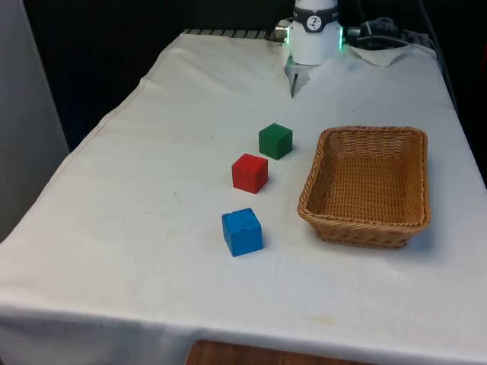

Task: Pick up the blue cube and place it into the basket.

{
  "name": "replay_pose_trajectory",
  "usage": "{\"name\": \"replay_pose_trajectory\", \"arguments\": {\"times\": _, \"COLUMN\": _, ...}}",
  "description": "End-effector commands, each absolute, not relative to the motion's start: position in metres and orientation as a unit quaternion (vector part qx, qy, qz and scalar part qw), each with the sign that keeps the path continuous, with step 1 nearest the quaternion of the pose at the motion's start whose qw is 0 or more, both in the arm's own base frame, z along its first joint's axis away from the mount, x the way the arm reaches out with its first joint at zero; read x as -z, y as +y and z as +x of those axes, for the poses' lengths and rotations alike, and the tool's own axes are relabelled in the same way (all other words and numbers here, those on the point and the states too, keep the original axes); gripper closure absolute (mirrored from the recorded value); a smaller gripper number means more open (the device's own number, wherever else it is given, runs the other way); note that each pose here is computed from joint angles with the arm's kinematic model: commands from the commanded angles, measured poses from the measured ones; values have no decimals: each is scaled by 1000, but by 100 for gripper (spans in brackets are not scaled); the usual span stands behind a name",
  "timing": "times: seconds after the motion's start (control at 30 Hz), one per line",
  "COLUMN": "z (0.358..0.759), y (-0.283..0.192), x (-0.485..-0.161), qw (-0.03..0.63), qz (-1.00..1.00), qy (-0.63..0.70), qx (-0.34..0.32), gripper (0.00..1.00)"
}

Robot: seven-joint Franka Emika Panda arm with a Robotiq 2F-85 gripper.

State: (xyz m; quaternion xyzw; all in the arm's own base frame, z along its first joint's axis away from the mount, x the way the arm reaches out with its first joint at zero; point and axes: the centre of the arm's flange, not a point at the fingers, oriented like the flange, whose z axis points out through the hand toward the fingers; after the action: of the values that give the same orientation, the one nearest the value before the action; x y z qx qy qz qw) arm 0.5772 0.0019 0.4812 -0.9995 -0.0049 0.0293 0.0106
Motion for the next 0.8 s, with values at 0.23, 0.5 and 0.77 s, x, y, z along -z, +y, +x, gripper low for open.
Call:
{"name": "replay_pose_trajectory", "arguments": {"times": 0.23, "z": 606, "y": 6, "x": -471, "qw": 4, "qz": -1000, "qy": 4, "qx": -25, "gripper": 0}}
{"name": "replay_pose_trajectory", "arguments": {"times": 0.5, "z": 624, "y": 6, "x": -462, "qw": 2, "qz": -1000, "qy": 9, "qx": -18, "gripper": 0}}
{"name": "replay_pose_trajectory", "arguments": {"times": 0.77, "z": 645, "y": 6, "x": -452, "qw": -2, "qz": -1000, "qy": 16, "qx": -8, "gripper": 0}}
